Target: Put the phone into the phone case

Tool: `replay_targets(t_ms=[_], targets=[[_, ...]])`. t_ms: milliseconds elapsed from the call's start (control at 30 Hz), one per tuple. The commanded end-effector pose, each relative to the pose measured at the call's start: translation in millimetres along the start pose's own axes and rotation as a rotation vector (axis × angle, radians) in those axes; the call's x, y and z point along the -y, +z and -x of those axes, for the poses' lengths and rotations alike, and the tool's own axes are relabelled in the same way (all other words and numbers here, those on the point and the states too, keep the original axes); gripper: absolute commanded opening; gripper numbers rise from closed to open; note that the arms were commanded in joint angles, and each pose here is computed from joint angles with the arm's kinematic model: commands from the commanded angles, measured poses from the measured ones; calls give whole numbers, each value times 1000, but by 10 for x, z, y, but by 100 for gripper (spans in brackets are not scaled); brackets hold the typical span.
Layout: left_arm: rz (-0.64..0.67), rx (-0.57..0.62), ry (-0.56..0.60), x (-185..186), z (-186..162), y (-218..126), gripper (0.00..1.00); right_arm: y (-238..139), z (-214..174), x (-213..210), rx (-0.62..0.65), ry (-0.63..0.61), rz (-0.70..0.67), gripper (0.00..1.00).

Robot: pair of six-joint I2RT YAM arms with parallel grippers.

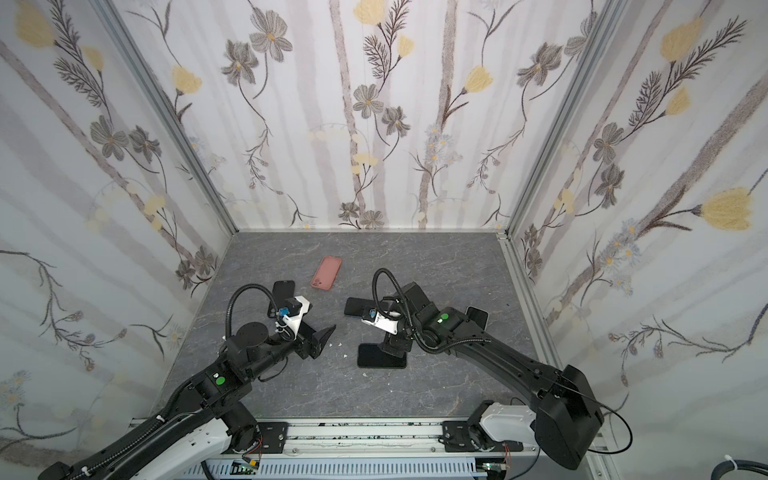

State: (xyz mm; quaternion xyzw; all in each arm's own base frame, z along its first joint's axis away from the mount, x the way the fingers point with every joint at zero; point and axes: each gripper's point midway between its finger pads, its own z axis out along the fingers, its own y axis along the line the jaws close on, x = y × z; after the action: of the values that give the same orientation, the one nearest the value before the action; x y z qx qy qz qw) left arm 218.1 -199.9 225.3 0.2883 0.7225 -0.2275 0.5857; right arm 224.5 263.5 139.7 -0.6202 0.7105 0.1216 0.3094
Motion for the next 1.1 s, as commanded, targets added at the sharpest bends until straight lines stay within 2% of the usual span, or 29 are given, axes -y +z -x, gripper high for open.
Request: replay_targets(t_ms=[0,67,267,433,633,833,1000,1067], targets=[[-50,107,212,104,90,-77,97,181,-83,-61,-39,-72,32,98],[-35,111,253,86,9,-98,100,324,-135,-115,-65,-71,57,100],[18,36,270,-16,-311,-63,100,664,-301,-191,-134,-48,91,100],[22,17,271,-27,-396,-74,100,826,-385,-337,-175,-65,124,100],[32,0,288,-46,-454,-84,100,1016,-713,-441,-295,-35,160,100],[47,7,293,-70,-436,-95,100,1051,-919,-461,-371,10,151,90],[52,6,293,-79,-434,-98,100,979,-953,-372,-381,71,110,74],[57,8,293,-87,-430,-102,100,932,-986,-309,-384,107,82,71]])
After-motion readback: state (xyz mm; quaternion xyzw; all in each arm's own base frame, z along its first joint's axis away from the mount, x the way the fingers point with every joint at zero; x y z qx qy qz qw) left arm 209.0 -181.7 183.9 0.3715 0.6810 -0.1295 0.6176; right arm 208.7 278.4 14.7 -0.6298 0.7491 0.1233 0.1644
